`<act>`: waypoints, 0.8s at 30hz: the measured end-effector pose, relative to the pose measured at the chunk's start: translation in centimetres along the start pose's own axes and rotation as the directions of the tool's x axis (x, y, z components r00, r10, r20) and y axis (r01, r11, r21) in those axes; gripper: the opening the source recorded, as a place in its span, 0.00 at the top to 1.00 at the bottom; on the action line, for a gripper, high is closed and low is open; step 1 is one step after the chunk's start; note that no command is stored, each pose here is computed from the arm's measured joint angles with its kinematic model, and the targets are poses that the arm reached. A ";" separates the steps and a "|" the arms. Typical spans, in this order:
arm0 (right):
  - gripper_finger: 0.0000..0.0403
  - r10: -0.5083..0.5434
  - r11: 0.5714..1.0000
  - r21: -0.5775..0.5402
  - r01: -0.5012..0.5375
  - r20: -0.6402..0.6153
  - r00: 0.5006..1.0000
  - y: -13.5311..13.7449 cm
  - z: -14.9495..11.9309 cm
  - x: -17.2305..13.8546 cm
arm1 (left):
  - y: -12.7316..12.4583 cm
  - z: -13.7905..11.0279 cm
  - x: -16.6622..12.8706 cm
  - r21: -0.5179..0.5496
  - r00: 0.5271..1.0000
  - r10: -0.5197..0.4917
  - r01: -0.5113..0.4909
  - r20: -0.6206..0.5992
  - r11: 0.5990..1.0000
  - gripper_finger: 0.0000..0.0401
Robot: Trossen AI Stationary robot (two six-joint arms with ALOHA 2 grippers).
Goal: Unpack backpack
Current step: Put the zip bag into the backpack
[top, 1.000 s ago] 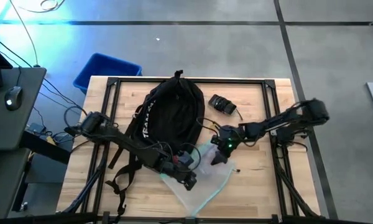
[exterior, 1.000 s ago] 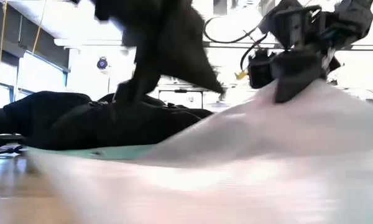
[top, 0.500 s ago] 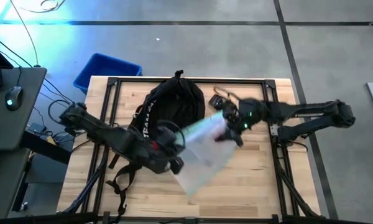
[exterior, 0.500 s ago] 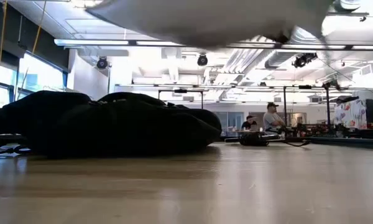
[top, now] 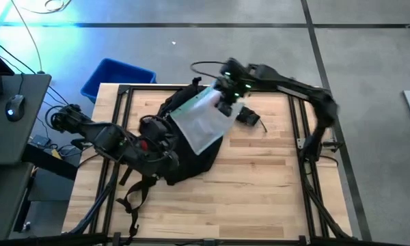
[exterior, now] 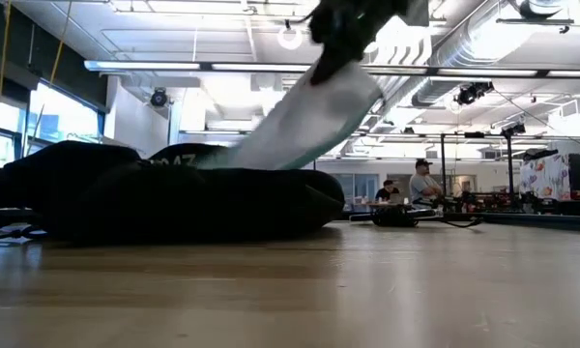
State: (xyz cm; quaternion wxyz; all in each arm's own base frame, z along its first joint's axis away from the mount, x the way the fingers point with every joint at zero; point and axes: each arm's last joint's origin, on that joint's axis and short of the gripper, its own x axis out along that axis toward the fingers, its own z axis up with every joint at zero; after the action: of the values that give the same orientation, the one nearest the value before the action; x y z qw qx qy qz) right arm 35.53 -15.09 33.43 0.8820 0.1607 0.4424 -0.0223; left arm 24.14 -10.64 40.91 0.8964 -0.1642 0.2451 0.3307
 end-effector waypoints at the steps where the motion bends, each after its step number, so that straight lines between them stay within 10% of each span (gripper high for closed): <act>1: 1.00 0.001 1.000 -0.018 -0.002 -0.032 0.999 -0.3 0.6 0.8 | 0.4 -0.3 -0.1 0.003 0.999 0.026 -0.026 -0.025 1.000 1.00; 12: 1.00 0.233 0.970 -0.067 -0.235 -0.031 0.972 -1.0 5.8 5.8 | 2.4 -1.2 -0.5 0.087 0.979 0.143 -0.131 -0.143 0.988 1.00; 24: 1.00 0.392 0.905 -0.167 -0.392 -0.033 0.919 -1.3 5.4 11.0 | 3.2 -0.5 -0.4 0.023 0.979 0.137 -0.135 -0.152 0.991 1.00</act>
State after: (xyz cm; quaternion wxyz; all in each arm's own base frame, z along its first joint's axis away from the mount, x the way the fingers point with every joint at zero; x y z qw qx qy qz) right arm 46.15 -16.87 27.48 0.8793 0.1703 0.4007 0.1929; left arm 21.61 -8.78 40.24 0.8511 -0.1666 0.3261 0.3762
